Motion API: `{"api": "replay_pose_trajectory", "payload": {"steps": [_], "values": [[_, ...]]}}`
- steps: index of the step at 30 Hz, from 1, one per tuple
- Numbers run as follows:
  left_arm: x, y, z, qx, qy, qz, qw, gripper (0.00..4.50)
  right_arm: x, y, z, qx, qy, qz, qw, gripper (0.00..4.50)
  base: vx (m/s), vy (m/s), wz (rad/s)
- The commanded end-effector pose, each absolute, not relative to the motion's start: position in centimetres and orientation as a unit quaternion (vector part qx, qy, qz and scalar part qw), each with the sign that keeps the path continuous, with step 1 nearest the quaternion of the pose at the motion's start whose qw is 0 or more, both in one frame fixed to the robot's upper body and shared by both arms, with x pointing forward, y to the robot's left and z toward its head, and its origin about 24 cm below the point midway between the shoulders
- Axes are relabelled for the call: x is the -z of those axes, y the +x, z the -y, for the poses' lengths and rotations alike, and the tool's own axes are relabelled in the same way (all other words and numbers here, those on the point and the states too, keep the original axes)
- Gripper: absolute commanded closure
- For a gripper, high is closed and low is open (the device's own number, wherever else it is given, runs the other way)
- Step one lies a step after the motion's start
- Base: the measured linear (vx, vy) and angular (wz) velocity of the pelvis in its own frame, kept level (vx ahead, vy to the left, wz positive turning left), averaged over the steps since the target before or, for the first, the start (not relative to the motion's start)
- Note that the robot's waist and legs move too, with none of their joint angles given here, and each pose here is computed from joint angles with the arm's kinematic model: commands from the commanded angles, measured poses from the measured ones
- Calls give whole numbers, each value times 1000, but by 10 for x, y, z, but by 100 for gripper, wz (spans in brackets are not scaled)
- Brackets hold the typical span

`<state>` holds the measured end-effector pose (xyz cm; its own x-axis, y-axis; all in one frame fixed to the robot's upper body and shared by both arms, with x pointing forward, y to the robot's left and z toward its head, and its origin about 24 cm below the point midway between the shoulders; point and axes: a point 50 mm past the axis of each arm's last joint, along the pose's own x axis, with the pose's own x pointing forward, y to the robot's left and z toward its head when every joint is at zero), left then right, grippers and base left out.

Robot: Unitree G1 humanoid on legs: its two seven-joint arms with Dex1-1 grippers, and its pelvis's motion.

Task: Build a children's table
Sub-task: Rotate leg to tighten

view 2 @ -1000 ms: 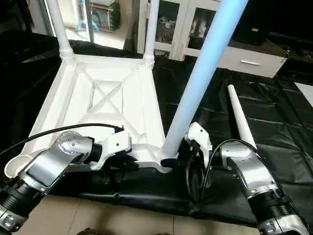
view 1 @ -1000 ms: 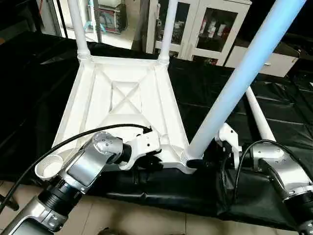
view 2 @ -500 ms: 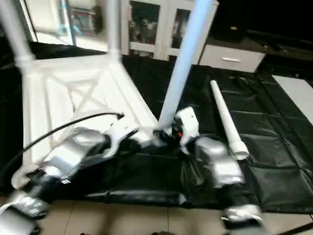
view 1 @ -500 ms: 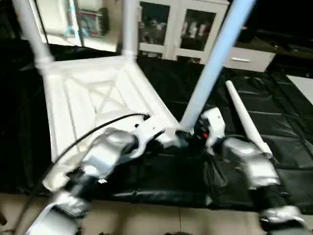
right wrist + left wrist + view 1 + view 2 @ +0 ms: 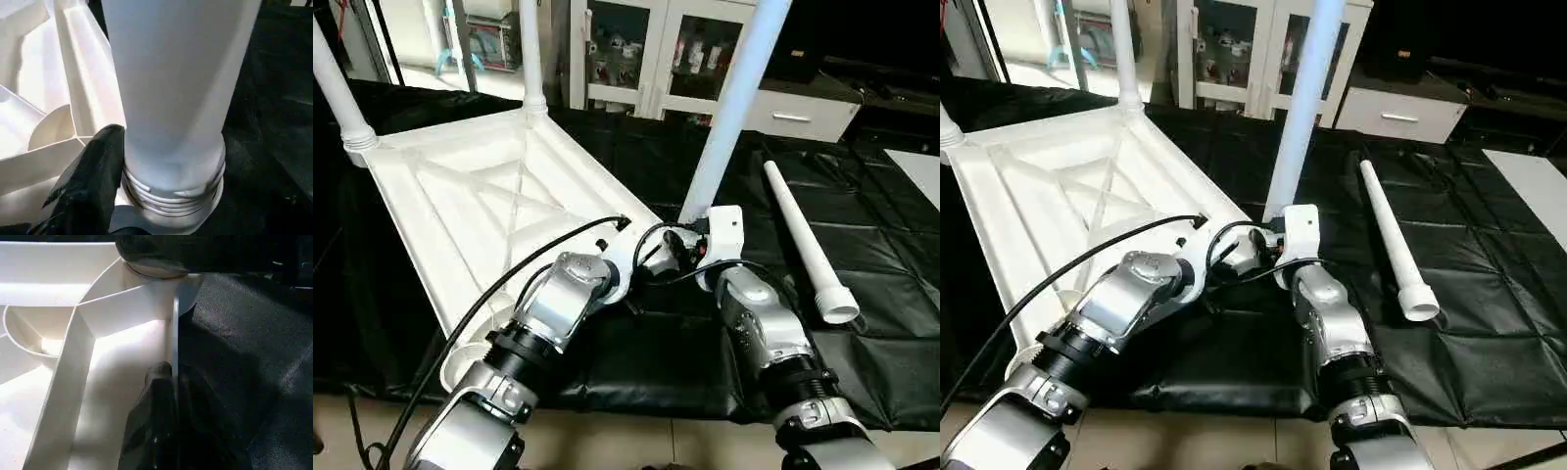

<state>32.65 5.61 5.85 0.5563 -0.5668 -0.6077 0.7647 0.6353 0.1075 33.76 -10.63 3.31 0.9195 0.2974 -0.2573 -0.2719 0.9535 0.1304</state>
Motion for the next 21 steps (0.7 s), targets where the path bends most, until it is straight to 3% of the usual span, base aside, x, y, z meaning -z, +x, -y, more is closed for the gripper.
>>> {"api": "replay_pose_trajectory", "payload": {"steps": [1,2,3,4,8,16,18,21], "values": [[-85,333,-52,401,173,-203,876,450,-17,326,111,-176,54,-168,968,182,0,0,0],[-85,333,-54,405,175,-203,874,450,-21,325,112,-191,66,-160,966,182,0,0,0],[-84,332,-56,406,176,-206,873,450,-26,324,116,-205,75,-149,965,126,0,0,0],[-84,332,-57,407,176,-206,872,450,-27,324,117,-208,76,-147,964,112,0,0,0],[-81,329,-64,423,187,-211,861,450,-40,319,130,-250,80,-125,957,86,0,0,0],[-71,306,-80,520,217,-229,794,450,-58,296,167,-387,4,-120,914,22,0,0,0],[-69,293,-85,567,226,-236,756,450,-63,290,179,-429,-20,-129,894,3,0,0,0],[-69,286,-89,593,231,-238,734,450,-66,285,186,-461,-31,-140,876,3,0,0,0]]}}
